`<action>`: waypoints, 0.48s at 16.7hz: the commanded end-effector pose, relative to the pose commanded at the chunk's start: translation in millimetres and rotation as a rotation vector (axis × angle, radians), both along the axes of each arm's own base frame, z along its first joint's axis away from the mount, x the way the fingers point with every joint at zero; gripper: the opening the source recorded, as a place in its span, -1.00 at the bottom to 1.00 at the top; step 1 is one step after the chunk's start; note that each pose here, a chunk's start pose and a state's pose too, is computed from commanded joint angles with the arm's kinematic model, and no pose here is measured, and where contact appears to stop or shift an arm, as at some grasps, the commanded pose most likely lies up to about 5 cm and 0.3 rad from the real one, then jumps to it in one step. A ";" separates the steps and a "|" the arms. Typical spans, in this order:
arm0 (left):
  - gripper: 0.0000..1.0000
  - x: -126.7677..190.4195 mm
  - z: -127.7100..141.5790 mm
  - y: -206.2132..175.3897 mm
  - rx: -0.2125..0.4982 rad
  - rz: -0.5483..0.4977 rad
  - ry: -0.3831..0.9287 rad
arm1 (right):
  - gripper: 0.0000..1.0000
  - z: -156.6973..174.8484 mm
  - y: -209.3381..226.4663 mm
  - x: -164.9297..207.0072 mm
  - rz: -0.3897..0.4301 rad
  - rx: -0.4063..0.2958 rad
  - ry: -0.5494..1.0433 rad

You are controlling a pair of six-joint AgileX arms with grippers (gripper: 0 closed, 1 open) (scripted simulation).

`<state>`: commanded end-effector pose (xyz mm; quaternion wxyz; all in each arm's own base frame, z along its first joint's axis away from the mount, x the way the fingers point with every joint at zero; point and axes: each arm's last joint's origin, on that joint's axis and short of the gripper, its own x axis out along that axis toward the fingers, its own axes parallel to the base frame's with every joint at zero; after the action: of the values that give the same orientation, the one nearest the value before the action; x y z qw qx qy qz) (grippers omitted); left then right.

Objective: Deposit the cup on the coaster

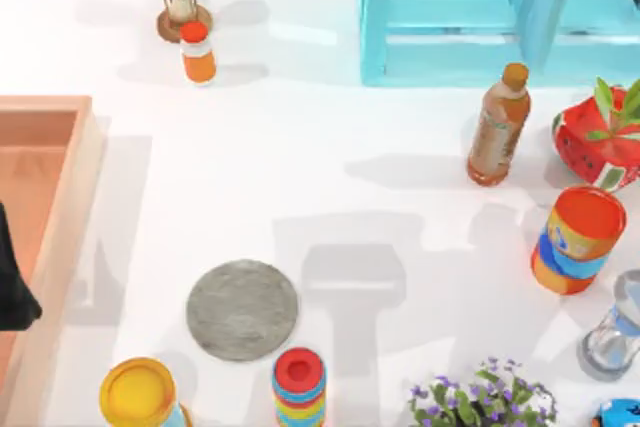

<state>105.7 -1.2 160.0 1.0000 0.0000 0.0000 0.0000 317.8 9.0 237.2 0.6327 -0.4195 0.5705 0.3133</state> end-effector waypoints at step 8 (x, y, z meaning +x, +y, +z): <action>1.00 0.0 0.0 0.0 0.000 0.000 0.000 | -1.00 35.2 180.7 35.4 -0.518 0.156 -0.014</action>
<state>105.7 -1.2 160.0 1.0000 0.0000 0.0000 0.0000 353.3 189.7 272.4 0.7262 -0.2116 0.6286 0.1809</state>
